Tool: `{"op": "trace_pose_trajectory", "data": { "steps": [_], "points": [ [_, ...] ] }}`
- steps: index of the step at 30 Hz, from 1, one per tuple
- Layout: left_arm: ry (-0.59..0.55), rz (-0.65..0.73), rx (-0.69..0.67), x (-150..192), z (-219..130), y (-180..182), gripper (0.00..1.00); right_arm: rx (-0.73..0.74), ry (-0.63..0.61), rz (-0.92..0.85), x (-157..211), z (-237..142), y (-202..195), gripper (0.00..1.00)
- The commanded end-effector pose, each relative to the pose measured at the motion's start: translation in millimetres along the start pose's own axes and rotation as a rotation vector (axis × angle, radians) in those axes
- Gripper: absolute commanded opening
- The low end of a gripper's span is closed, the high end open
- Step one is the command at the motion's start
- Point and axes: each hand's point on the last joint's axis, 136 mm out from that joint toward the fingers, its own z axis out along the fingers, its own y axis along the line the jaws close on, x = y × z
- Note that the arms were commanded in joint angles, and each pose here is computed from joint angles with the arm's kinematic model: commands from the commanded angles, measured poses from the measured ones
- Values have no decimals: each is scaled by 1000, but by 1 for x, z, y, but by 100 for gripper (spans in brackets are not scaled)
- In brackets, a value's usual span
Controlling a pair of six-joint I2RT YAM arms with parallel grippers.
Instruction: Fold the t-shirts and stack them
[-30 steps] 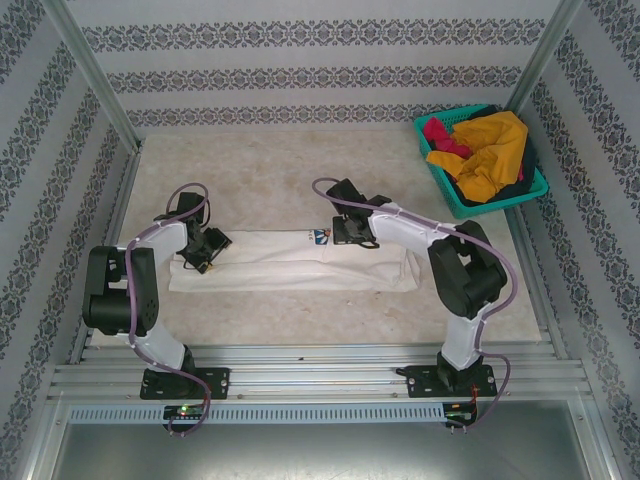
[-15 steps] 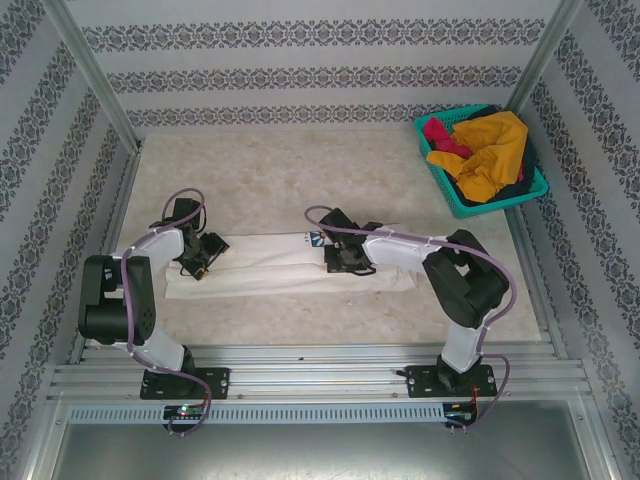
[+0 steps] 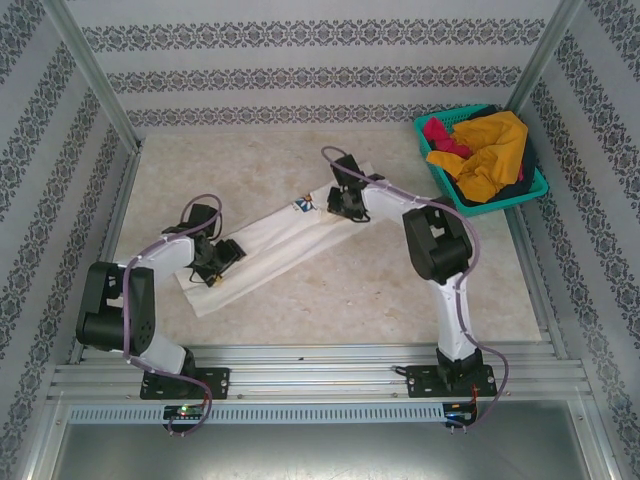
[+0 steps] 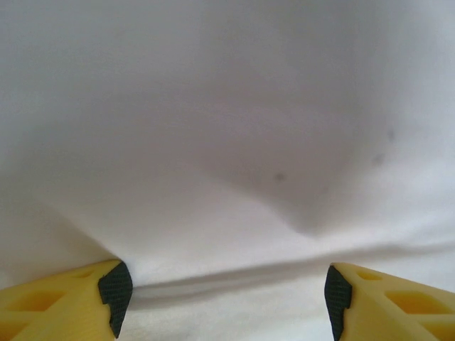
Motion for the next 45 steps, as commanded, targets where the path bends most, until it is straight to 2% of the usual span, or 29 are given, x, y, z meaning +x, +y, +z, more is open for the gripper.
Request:
{"op": "trace_pose_trajectory", "data": {
  "steps": [1, 5, 9, 12, 16, 19, 21, 25, 30, 34, 38, 45],
  "points": [
    [169, 44, -97, 50, 9, 16, 75, 40, 16, 50, -16, 29, -7, 25],
    [232, 96, -55, 78, 14, 0, 75, -70, 13, 79, -44, 53, 23, 26],
    [225, 145, 36, 79, 12, -24, 75, -218, -9, 35, -70, 51, 63, 34],
    [159, 224, 60, 61, -1, -40, 77, -291, -78, -39, -91, 23, 91, 39],
    [55, 262, 109, 28, -25, -57, 86, -329, -156, -121, -103, -25, 109, 47],
    [-24, 272, 75, 1, -35, -48, 91, -319, -190, -164, -85, -44, 108, 51],
    [-41, 252, 36, -13, -34, -33, 90, -336, -168, -182, -62, -48, 111, 51],
    [-9, 164, -26, -24, -23, 0, 78, -383, -82, -218, -8, -48, 129, 51],
    [31, 149, -95, -18, -12, 21, 66, -396, 43, -291, 58, -38, 159, 47],
    [60, 136, -99, -9, -7, 27, 63, -382, 132, -338, 100, -25, 170, 44],
    [73, 120, -104, -2, -3, 34, 62, -301, 162, -376, 119, -13, 157, 43],
    [87, 109, -118, 3, 1, 41, 61, -50, 187, -420, 125, -12, 96, 36]
  ]
}}
